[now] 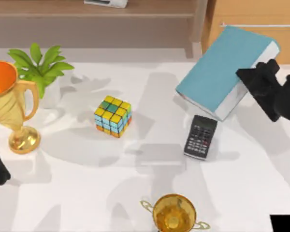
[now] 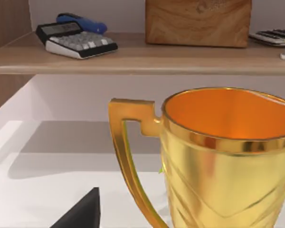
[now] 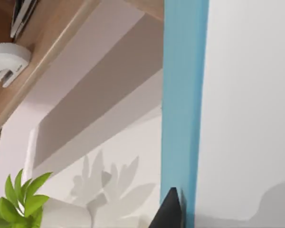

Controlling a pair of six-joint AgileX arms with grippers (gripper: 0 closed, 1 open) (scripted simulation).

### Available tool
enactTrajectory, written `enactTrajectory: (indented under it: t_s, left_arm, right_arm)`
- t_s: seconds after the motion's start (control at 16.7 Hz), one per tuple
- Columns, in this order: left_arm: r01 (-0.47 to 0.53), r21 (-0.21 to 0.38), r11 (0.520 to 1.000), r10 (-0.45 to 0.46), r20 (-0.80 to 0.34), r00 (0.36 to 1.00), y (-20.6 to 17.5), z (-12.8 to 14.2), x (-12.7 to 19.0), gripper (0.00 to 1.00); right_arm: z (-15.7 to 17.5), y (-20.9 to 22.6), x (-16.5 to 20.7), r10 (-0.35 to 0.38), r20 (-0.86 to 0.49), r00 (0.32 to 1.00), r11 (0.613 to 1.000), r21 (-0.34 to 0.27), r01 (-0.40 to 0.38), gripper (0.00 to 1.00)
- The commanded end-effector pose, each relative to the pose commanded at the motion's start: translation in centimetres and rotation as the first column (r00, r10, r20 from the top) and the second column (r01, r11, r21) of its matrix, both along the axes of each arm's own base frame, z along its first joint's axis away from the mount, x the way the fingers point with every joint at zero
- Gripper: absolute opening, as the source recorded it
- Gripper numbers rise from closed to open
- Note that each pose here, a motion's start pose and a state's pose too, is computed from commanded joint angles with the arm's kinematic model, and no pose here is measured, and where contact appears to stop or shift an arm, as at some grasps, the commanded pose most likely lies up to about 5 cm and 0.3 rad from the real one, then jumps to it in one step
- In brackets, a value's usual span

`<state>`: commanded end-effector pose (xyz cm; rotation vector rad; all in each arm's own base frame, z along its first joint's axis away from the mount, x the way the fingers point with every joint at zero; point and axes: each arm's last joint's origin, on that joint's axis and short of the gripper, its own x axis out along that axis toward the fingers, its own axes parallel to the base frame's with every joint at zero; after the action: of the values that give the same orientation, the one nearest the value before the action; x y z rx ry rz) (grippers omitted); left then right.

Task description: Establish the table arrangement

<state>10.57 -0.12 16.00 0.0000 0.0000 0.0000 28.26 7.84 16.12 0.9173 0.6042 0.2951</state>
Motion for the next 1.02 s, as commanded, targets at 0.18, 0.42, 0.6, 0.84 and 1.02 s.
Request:
enactTrajectory:
  t_s: [0.18, 0.42, 0.6, 0.84, 1.02]
  left_arm:
    - [0.0, 0.0, 1.0, 0.0, 0.0, 1.0, 0.0, 0.0, 0.0, 1.0]
    - [0.0, 0.0, 1.0, 0.0, 0.0, 1.0, 0.0, 0.0, 0.0, 1.0]
    - [0.0, 0.0, 1.0, 0.0, 0.0, 1.0, 0.0, 0.0, 0.0, 1.0]
    - [0.0, 0.0, 1.0, 0.0, 0.0, 1.0, 0.0, 0.0, 0.0, 1.0]
    - [0.0, 0.0, 1.0, 0.0, 0.0, 1.0, 0.0, 0.0, 0.0, 1.0]
  right_arm:
    - [-0.1, -6.1, 1.2, -0.183, -0.067, 0.981, 0.972, 0.14, 0.191, 0.0]
    - [0.5, -14.8, 2.5, -0.424, -0.115, 0.898, 0.852, 0.287, 0.439, 0.0]
    - [0.6, -20.5, 3.2, -0.55, -0.142, 0.823, 0.745, 0.363, 0.56, 0.0]
    - [-0.2, -24.8, 4.8, -0.613, -0.176, 0.77, 0.66, 0.421, 0.622, 0.0]
    - [-0.8, -25.6, 5.7, -0.616, -0.193, 0.764, 0.644, 0.434, 0.63, 0.0]
